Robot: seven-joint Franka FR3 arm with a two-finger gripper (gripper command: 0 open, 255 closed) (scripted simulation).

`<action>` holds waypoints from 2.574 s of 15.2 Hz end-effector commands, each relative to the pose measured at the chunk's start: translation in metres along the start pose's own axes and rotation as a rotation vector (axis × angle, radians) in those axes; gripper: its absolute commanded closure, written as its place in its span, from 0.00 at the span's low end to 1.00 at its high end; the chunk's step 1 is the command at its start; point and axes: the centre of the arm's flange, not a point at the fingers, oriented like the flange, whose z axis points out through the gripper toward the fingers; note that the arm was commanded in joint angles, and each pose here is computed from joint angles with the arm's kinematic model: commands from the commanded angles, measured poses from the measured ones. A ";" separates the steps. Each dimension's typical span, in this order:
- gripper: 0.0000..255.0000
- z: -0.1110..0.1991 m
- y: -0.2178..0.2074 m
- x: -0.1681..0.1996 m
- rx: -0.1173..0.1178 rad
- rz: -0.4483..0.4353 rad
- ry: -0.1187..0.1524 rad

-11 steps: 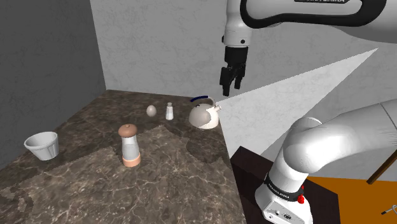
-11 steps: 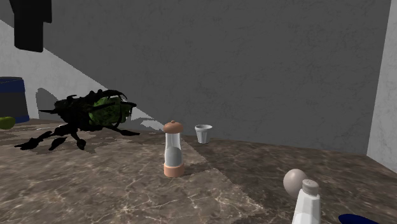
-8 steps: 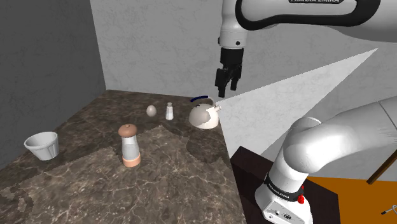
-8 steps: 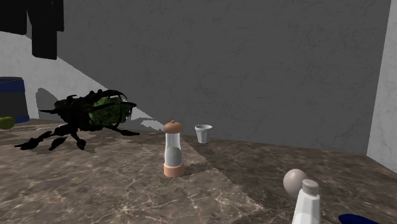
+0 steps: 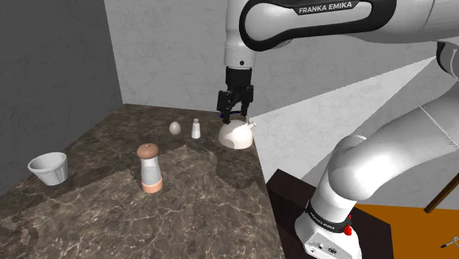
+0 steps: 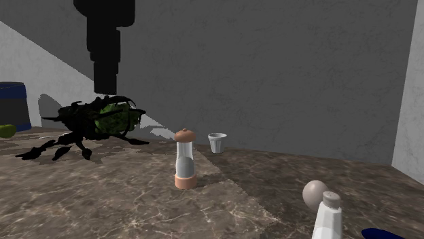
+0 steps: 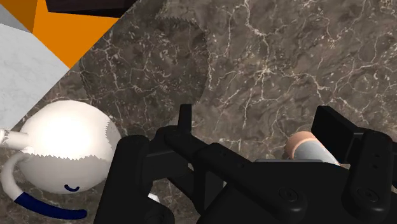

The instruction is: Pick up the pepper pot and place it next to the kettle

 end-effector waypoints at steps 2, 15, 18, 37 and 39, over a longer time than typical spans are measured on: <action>0.00 0.017 -0.026 0.023 0.019 0.017 0.008; 0.00 0.068 -0.138 0.125 0.096 0.088 0.041; 0.00 0.078 -0.163 0.150 0.114 0.104 0.049; 1.00 0.126 -0.191 0.175 0.129 0.118 0.056; 1.00 0.126 -0.191 0.175 0.129 0.118 0.056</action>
